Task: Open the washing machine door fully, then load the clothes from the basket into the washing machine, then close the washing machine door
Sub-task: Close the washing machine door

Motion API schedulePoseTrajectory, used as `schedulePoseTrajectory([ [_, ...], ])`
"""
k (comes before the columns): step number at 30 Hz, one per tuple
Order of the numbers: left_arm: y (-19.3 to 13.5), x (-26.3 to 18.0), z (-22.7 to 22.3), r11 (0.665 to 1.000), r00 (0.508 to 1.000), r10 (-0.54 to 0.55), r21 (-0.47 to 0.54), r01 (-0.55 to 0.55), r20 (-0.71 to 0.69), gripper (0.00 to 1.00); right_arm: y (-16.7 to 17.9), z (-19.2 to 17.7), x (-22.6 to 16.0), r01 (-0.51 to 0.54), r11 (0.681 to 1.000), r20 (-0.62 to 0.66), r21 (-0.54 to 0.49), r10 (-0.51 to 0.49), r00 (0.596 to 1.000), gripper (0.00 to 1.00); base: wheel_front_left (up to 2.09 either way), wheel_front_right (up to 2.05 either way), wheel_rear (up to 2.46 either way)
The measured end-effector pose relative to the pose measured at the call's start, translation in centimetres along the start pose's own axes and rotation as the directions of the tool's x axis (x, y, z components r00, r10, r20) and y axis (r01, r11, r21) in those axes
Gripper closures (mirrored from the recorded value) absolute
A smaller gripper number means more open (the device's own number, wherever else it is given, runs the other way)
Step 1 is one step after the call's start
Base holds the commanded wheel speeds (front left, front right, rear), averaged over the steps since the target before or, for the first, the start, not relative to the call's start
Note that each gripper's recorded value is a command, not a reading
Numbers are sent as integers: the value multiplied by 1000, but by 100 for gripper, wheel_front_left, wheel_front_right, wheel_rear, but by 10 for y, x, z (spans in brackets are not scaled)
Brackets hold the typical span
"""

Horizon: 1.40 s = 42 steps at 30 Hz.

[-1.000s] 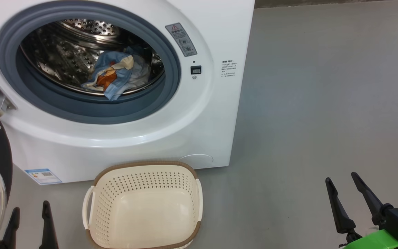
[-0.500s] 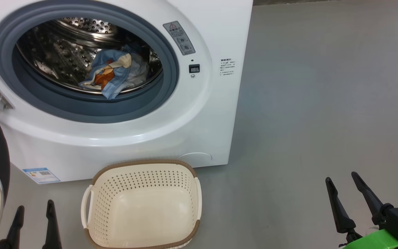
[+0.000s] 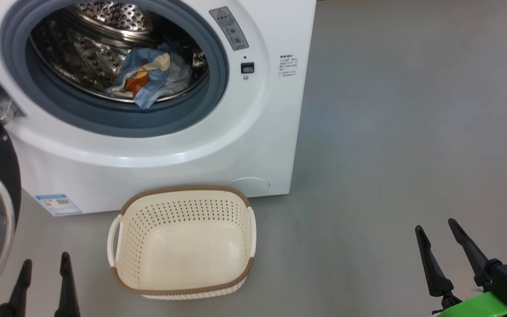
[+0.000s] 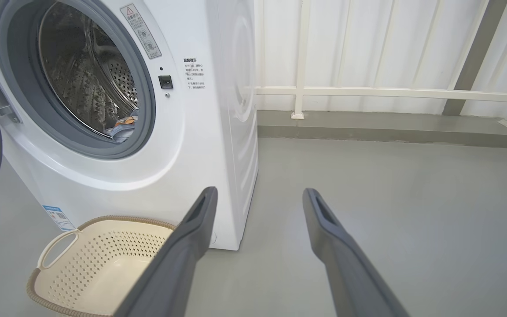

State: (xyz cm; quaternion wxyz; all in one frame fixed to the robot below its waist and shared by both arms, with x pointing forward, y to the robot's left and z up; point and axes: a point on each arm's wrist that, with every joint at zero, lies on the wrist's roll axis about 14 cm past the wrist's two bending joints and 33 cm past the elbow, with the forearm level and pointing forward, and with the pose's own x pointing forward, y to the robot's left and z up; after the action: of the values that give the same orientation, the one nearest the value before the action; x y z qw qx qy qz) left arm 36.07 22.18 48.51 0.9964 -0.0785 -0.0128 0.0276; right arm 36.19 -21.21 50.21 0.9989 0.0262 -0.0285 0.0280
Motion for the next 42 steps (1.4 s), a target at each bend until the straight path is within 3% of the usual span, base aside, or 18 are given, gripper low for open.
schedulePoseTrajectory([
  [26, 7, -8, 3, 1000, 1000, 24, -12, -24, 7, 0, 16, -2, 11, -51, 999, -1, 7, 51, 999, 0, -20, 20, 0],
  [35, 33, -26, 7, 992, 993, 120, -24, -120, 19, 0, 53, -7, 28, -171, 985, -9, 17, 171, 985, 0, 0, 0, 0],
  [42, 61, -51, 13, 973, 973, 230, -30, -229, 35, 0, 97, -8, 47, -314, 949, -1, 16, 314, 950, 0, 0, 0, 0],
])
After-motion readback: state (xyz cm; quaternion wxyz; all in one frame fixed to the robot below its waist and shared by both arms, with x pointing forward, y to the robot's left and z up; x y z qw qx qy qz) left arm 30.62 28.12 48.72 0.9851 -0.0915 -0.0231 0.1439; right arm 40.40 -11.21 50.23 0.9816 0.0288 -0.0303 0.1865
